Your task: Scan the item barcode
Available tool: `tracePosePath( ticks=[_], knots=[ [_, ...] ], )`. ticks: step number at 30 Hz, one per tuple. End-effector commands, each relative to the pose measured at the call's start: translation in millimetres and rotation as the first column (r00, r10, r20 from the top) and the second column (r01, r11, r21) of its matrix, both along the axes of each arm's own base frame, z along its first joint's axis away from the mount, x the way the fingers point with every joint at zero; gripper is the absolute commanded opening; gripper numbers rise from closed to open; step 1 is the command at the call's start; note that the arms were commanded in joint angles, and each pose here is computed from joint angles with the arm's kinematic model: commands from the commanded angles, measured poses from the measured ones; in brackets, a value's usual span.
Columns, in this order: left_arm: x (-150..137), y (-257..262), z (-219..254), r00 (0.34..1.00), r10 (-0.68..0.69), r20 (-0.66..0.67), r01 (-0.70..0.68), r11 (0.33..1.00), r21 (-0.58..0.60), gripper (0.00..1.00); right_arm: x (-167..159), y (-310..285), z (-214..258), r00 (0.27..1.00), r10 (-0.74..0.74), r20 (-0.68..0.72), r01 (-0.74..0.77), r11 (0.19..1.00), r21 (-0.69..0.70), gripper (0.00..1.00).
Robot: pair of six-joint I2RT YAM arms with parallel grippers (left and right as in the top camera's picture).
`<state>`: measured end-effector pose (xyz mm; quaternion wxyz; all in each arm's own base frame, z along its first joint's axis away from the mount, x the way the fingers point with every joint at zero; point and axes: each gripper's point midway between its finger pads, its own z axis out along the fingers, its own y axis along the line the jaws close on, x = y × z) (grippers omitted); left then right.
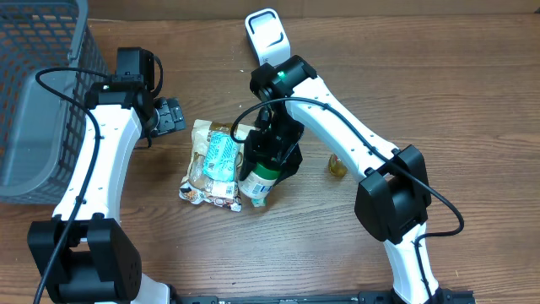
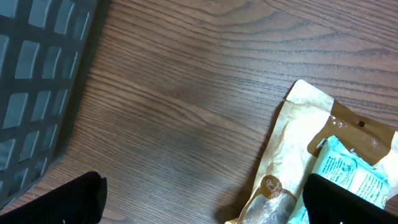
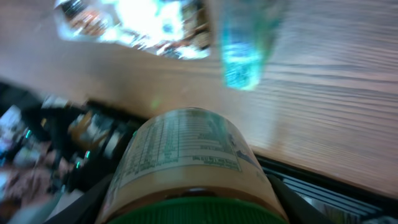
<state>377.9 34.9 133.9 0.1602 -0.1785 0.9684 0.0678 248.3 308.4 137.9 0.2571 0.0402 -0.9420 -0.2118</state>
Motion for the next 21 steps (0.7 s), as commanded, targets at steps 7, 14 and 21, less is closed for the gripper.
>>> tracePosePath(
  ticks=[7, 14, 21],
  knots=[
    [4.2, 0.0, 6.6, 1.000, -0.018, 0.019, 0.018, 1.000, 0.008, 1.00, -6.1, 13.5, 41.0, 0.998, 0.042, 0.048, -0.050, 0.982, 0.184, 0.04],
    [4.2, 0.0, 6.6, 1.000, -0.018, 0.019, 0.018, 1.000, 0.008, 0.99, -12.9, 8.5, 76.3, 0.990, 0.039, 0.132, -0.069, 0.970, 0.233, 0.04],
    [4.2, 0.0, 6.6, 1.000, -0.018, 0.019, 0.018, 1.000, 0.009, 1.00, -22.3, 1.6, 111.0, 0.977, 0.028, 0.214, -0.090, 0.955, 0.283, 0.04]
  ],
)
